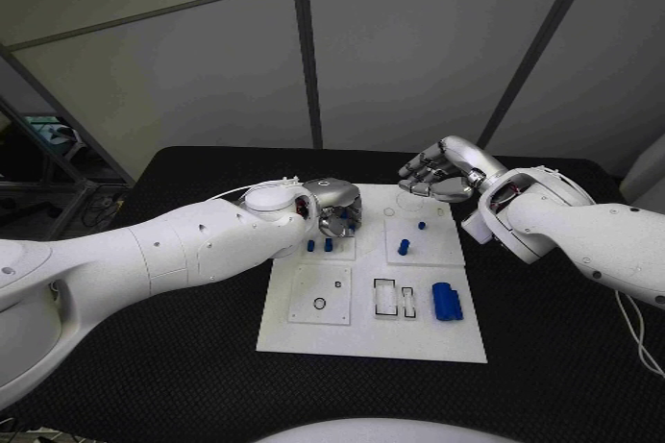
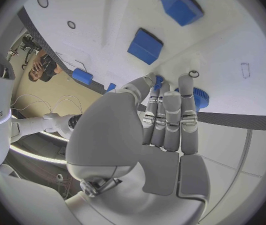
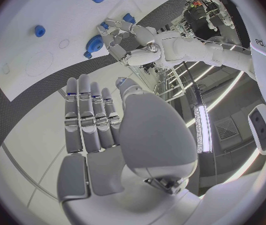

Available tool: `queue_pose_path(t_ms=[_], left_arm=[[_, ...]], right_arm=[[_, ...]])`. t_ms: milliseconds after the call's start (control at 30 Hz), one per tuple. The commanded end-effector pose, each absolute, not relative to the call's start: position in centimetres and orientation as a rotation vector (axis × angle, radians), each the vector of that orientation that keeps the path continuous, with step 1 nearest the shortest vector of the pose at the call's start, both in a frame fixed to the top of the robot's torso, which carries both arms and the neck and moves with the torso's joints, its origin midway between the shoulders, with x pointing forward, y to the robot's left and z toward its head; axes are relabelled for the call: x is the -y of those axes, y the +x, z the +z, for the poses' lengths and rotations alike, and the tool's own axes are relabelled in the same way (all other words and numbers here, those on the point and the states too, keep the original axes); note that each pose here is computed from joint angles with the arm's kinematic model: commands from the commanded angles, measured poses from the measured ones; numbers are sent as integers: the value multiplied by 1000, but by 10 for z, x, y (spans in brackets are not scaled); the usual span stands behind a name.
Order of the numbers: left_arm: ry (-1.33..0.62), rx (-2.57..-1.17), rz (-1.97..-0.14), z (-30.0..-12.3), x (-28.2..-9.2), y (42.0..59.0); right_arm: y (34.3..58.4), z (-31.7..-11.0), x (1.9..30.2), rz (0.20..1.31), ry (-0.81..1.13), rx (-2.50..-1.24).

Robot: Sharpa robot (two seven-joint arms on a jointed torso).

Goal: Assemble the parts on the task board

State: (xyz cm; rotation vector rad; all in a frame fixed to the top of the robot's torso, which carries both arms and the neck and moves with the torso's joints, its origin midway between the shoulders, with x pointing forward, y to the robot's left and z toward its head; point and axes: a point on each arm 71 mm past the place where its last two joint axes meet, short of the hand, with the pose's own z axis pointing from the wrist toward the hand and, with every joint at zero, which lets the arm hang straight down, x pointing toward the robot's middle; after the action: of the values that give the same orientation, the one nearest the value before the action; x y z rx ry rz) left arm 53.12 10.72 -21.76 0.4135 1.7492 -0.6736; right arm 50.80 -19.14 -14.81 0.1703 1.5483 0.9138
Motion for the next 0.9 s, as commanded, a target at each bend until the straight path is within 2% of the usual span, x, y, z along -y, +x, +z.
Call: queue_pose_path(t_ms=[33, 633, 900], left_arm=[[421, -1778, -649, -220, -110, 532], [413, -1753, -679, -218, -110, 530], [398, -1728, -697, -209, -111, 529]], right_arm=[[508, -147, 190, 927, 162, -1546], [507, -147, 190, 928, 161, -1545], [508, -147, 190, 929, 161, -1544]])
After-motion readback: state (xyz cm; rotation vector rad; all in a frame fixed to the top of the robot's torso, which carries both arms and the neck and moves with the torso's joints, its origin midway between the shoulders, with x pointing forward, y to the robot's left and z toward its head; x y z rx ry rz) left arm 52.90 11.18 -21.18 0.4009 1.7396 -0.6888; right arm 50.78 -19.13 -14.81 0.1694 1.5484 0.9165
